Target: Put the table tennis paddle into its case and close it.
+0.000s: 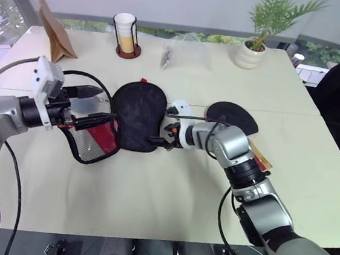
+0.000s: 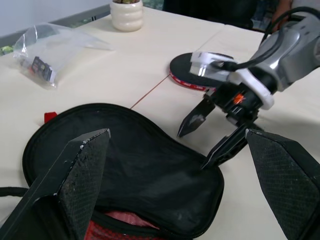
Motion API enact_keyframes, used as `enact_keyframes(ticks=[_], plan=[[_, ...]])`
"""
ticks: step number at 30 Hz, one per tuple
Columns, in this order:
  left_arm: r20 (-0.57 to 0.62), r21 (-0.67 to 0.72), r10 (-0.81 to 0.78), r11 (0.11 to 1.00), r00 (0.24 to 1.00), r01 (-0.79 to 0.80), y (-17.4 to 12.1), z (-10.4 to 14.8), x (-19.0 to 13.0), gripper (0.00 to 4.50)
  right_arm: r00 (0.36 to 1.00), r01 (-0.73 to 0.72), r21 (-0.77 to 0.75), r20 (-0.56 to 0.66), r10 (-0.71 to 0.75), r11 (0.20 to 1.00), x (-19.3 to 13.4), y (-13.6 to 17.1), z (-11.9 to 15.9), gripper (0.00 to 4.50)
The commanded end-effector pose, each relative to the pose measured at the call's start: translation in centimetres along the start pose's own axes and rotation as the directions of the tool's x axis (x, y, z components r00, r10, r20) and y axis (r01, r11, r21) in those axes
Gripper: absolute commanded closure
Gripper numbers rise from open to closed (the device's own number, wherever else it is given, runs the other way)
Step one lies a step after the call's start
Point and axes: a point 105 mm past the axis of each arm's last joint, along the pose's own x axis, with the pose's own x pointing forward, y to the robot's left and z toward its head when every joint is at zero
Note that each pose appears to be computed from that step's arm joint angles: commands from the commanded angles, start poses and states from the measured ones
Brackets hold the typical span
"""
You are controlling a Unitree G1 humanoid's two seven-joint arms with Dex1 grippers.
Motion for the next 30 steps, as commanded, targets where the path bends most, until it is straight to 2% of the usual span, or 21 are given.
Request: enact_keyframes(ticks=[1, 5, 9, 10, 12, 13, 19, 20, 26, 30], plan=[[0.022, 0.069, 0.023, 0.997, 0.999, -0.024, -0.1, 1.5, -0.7, 0.00, 1.000, 0.000, -0.023, 0.018, 0.000, 1.000, 0.7, 0.3, 0.9, 0.05], [0.022, 0.072, 0.035, 0.997, 0.999, -0.036, -0.2, 1.5, -0.9, 0.00, 1.000, -0.006, -0.028, 0.003, 0.006, 1.000, 1.8, 0.5, 0.5, 0.05], [0.017, 0.076, 0.047, 0.996, 0.999, -0.048, -0.4, 1.5, -1.1, 0.00, 0.999, -0.039, -0.104, -0.024, 0.037, 0.994, 2.7, 1.6, -0.1, 0.05], [0.017, 0.077, 0.050, 0.996, 0.999, -0.051, -0.4, 1.5, -1.2, 0.00, 0.999, -0.039, -0.121, -0.031, 0.035, 0.992, 3.0, 1.7, -0.3, 0.28], [0.017, 0.079, 0.056, 0.995, 0.998, -0.057, -0.4, 1.5, -1.2, 0.00, 0.999, -0.028, -0.157, -0.042, 0.021, 0.987, 3.2, 1.6, -0.8, 0.81], [0.017, 0.080, 0.059, 0.995, 0.998, -0.060, -0.4, 1.5, -1.3, 0.00, 0.999, -0.024, -0.164, -0.046, 0.017, 0.986, 3.3, 1.5, -1.0, 1.22], [0.020, 0.084, 0.067, 0.994, 0.998, -0.069, -0.5, 1.6, -1.3, 0.00, 0.998, -0.007, -0.200, -0.059, -0.005, 0.980, 3.3, 1.0, -1.8, 4.13], [0.020, 0.084, 0.068, 0.994, 0.997, -0.070, -0.5, 1.5, -1.3, 0.00, 0.998, -0.006, -0.197, -0.061, -0.006, 0.980, 3.2, 1.0, -1.9, 4.47], [0.023, 0.088, 0.070, 0.993, 0.997, -0.072, -0.3, 1.5, -1.1, 0.00, 0.998, 0.050, -0.164, -0.026, -0.055, 0.985, 1.5, -0.1, -1.3, 4.47], [0.023, 0.090, 0.065, 0.994, 0.998, -0.067, -0.2, 1.6, -0.9, 0.00, 0.997, 0.080, -0.131, 0.008, -0.080, 0.988, -1.6, -0.9, -1.0, 4.47]])
